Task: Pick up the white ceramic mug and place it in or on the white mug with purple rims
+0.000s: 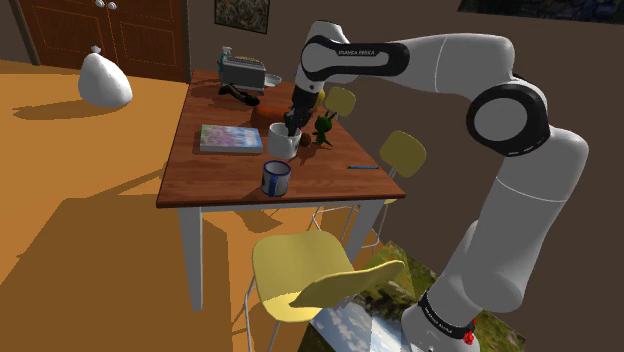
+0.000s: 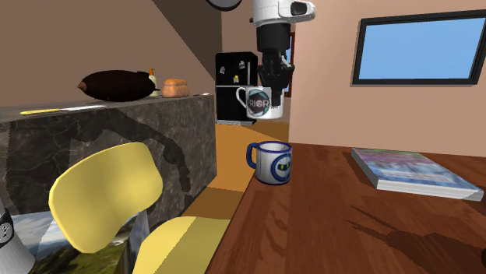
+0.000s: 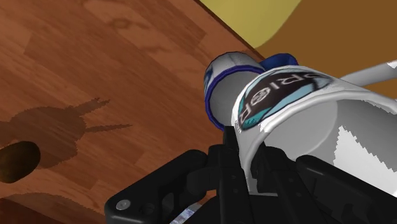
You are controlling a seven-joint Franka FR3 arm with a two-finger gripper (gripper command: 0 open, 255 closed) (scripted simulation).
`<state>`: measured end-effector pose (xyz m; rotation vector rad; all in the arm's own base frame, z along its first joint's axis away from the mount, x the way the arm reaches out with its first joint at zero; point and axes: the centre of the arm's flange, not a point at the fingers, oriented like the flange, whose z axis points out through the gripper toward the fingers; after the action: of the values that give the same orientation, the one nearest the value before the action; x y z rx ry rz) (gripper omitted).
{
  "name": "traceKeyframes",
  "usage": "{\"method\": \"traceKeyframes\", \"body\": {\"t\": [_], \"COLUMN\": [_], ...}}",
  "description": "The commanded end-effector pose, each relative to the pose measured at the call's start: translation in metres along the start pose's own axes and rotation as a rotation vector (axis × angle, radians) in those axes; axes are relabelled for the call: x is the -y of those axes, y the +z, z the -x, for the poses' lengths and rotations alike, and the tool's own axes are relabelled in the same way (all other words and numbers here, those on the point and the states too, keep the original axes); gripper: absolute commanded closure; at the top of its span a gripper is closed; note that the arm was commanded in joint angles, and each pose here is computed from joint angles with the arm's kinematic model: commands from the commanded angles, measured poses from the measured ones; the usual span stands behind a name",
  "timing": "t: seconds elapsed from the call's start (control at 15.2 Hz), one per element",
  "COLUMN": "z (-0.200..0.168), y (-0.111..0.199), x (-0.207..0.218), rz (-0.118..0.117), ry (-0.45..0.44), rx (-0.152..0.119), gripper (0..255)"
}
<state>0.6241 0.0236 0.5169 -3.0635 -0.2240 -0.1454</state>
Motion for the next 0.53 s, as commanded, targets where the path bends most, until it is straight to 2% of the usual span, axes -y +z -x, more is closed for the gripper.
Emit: {"method": "traceKeyframes", "body": {"t": [0.0, 0.46], "z": [0.001, 0.005], "y": [0.009, 0.045], "x": [0.005, 0.003], "rz": [0.0, 0.0], "ry": [0.001, 0.001], "rx": [0.0, 0.0], "gripper": [255, 255]}}
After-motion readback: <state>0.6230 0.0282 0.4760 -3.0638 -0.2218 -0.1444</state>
